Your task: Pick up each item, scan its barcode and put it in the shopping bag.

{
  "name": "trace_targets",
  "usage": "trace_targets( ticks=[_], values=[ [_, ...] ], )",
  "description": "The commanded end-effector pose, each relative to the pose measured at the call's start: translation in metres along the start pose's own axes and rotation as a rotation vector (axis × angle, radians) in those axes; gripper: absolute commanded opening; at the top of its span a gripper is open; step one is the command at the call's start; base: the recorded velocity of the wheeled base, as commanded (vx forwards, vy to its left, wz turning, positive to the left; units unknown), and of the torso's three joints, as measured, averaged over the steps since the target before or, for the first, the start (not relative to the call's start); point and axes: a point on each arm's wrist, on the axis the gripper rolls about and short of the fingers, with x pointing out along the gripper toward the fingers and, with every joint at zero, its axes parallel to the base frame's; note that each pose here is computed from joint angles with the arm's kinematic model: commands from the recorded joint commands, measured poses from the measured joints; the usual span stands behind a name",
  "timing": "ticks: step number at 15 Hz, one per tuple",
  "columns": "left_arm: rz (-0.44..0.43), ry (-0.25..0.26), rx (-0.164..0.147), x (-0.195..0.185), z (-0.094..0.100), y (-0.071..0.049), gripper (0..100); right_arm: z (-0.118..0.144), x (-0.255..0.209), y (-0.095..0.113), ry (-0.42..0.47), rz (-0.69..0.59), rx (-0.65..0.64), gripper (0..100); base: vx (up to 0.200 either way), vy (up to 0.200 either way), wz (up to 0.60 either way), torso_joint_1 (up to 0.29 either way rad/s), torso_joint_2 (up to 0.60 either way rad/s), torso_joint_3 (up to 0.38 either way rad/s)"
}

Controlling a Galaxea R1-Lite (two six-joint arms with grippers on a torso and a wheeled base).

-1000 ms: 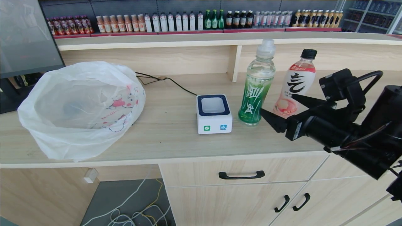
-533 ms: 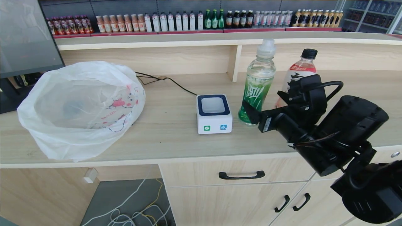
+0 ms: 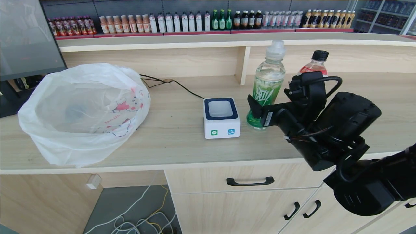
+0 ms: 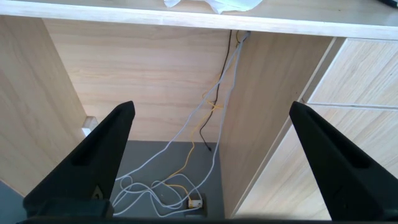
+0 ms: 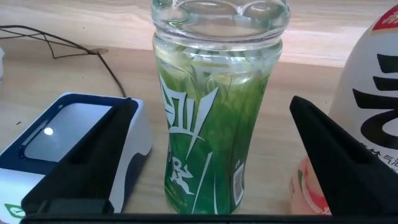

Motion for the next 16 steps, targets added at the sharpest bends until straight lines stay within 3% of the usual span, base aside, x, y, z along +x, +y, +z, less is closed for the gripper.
trace_targets(
  ticks=[1, 16],
  values=[
    [0.001, 0.000, -0.001, 0.000, 0.000, 0.000, 100, -0.003, 0.002, 0.001, 0.004, -0.002, 0.003, 100, 0.000, 0.000, 0.00, 0.000, 0.00, 0.000],
    [0.001, 0.000, -0.001, 0.000, 0.000, 0.000, 100, -0.011, 0.034, -0.001, -0.028, -0.033, 0.051, 100, 0.000, 0.000, 0.00, 0.000, 0.00, 0.000]
  ],
)
